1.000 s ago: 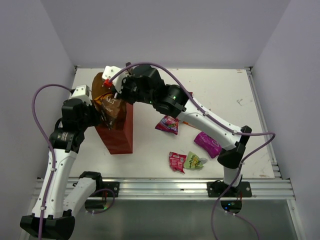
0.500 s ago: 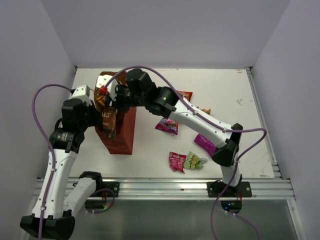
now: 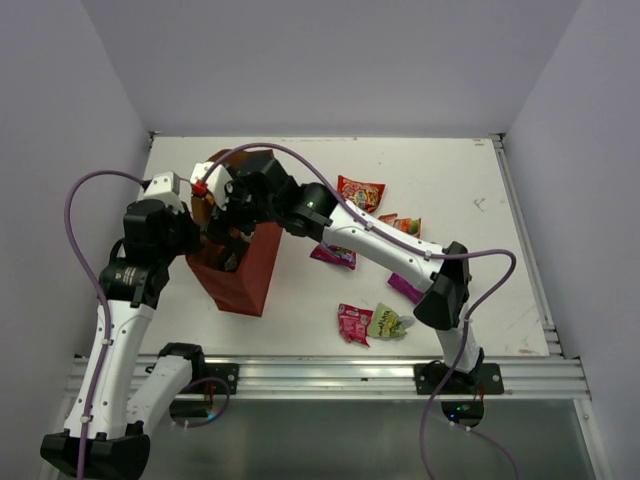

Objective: Place the snacks into the paper bag

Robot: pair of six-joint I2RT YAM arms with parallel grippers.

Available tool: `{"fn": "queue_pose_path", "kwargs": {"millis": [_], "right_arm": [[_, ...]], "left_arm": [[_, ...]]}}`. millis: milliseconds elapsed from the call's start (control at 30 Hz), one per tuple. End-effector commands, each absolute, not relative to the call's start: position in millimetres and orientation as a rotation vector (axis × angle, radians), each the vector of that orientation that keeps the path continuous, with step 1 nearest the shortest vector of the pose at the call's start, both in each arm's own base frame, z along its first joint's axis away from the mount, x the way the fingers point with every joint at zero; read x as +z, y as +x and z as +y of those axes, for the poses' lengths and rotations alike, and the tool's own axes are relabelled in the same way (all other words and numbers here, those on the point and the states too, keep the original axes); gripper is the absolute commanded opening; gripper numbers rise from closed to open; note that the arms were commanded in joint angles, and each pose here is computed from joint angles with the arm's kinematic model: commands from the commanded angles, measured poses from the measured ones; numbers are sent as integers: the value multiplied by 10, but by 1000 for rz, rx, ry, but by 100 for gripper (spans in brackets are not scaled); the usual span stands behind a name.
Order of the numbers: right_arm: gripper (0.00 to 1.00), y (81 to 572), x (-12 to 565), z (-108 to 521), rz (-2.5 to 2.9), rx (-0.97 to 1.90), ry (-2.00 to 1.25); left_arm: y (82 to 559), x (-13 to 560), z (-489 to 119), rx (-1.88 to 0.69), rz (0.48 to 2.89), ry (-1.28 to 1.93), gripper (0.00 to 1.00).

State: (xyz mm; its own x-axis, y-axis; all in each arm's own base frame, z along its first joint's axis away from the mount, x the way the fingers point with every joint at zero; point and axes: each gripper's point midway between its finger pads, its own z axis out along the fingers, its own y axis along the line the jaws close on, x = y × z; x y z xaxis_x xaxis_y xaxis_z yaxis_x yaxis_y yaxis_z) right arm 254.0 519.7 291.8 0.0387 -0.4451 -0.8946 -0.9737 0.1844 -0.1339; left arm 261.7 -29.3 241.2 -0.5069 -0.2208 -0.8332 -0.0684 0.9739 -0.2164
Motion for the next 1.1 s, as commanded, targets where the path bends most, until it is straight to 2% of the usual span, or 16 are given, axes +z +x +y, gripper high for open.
{"fn": "queue_pose_path", "kwargs": {"millis": [0,167,200,300,367,433,467,567,600,667,700,733,900,1067], "right_arm": [[99,2893,3382,5006,1504,529,-1240],[99,3331,4081,4476,1505,325,-955],[99,3350,4397,4277,1483,296,-877],[99,3317,4874,3831,1442,210,-770],[99,3379,4943,3517,1479,115,-693],[99,3434,4773,3221,1593,114,-630],[99,3655,4567,2881,1694,92,-566],[99,3846,3916,2316,1913,212,-355],[99,3876,3424,2231,1997,180,-323],[99,3821,3246,1923,2012,99,-223],[99,3752,2868,1827,2102,85,-161],[99,3733,2734,1675,2141,71,-98],[97,3445,1835,1418,2377,-76,-5],[95,3155,1415,1144,2520,-272,95]], "left_arm": [[2662,2484,-329,-198,2061,-159,0],[2672,2516,-328,-199,2057,-163,0],[2676,2526,-326,-198,2055,-164,0],[2696,2517,-337,-207,2055,-171,0],[2707,2509,-340,-210,2052,-176,0],[2728,2465,-344,-213,2059,-183,0],[2735,2437,-388,-238,2066,-170,0],[2775,2430,-424,-259,2063,-164,0],[2790,2413,-434,-264,2070,-163,0],[2815,2418,-436,-264,2067,-163,0],[2817,2414,-433,-262,2067,-162,0],[2833,2421,-434,-262,2064,-162,0],[2876,2378,-473,-281,2075,-151,0],[2888,2371,-492,-289,2079,-147,0]]}}
